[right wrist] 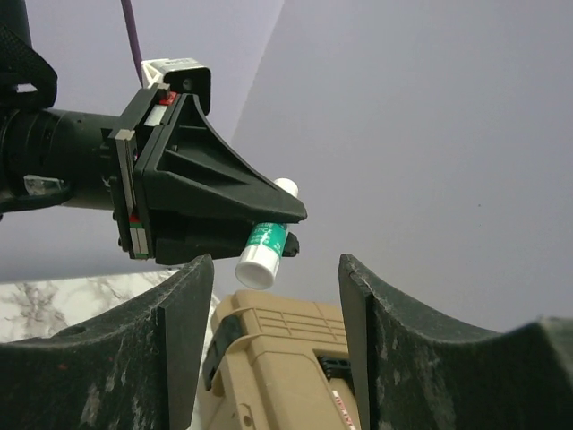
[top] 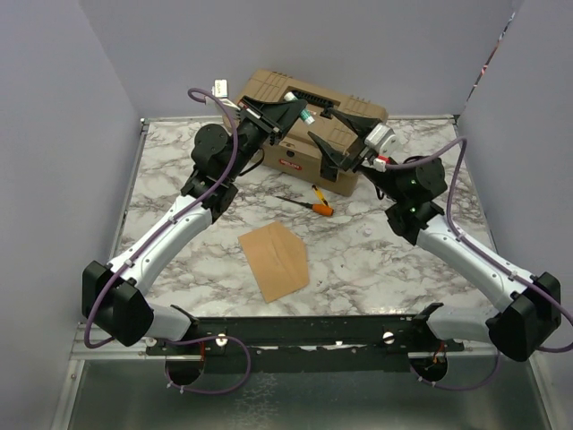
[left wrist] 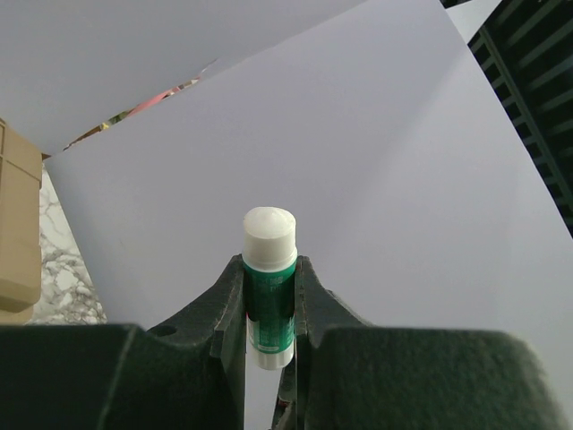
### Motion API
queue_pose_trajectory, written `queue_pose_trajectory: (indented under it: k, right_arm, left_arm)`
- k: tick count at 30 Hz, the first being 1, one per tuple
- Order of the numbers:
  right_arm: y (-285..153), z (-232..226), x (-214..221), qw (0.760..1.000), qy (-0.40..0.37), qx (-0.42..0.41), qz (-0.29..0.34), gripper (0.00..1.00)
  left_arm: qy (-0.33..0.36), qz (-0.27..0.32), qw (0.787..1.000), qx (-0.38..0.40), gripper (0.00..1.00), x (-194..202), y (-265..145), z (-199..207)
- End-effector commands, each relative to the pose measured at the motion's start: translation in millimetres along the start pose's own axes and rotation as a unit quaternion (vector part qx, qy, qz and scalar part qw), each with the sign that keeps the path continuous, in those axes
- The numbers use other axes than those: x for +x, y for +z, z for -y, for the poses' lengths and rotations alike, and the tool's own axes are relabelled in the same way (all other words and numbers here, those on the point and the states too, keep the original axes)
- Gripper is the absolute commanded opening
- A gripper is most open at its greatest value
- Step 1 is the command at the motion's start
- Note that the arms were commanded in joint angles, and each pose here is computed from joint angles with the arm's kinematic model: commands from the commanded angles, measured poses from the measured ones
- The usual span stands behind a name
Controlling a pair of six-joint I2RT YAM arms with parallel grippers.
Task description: Place the letter into the envelope and seal it
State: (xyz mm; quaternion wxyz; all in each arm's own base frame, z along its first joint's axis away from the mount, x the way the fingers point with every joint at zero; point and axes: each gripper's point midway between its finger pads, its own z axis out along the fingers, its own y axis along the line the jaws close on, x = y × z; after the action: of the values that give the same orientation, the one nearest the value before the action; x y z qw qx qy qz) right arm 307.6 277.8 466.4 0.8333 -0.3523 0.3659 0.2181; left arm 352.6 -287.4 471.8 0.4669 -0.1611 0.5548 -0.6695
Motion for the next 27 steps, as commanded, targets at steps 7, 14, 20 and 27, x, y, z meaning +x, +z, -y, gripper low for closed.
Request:
queue_pose_trajectory:
  k: [7, 14, 20, 27]
  right_arm:
    - [12, -13, 9, 0.997, -0.065, -0.033, 0.034, 0.56]
    - [17, -11, 16, 0.997, -0.065, -0.018, 0.044, 0.36]
    - [19, -9, 22, 0.998, -0.046, -0.013, 0.031, 0.13]
    - [10, -6, 38, 1.000, -0.005, 0.018, 0.001, 0.35]
  left_arm:
    - [-0.009, -0.013, 1.000, -0.006, 0.00, 5, -3, -4]
    - [-0.012, -0.026, 1.000, -0.013, 0.00, 12, -9, -12]
    - [-0.011, -0.030, 1.000, -0.003, 0.00, 14, -13, -9]
    - [-0.001, -0.034, 0.999, 0.023, 0.00, 14, -14, 2]
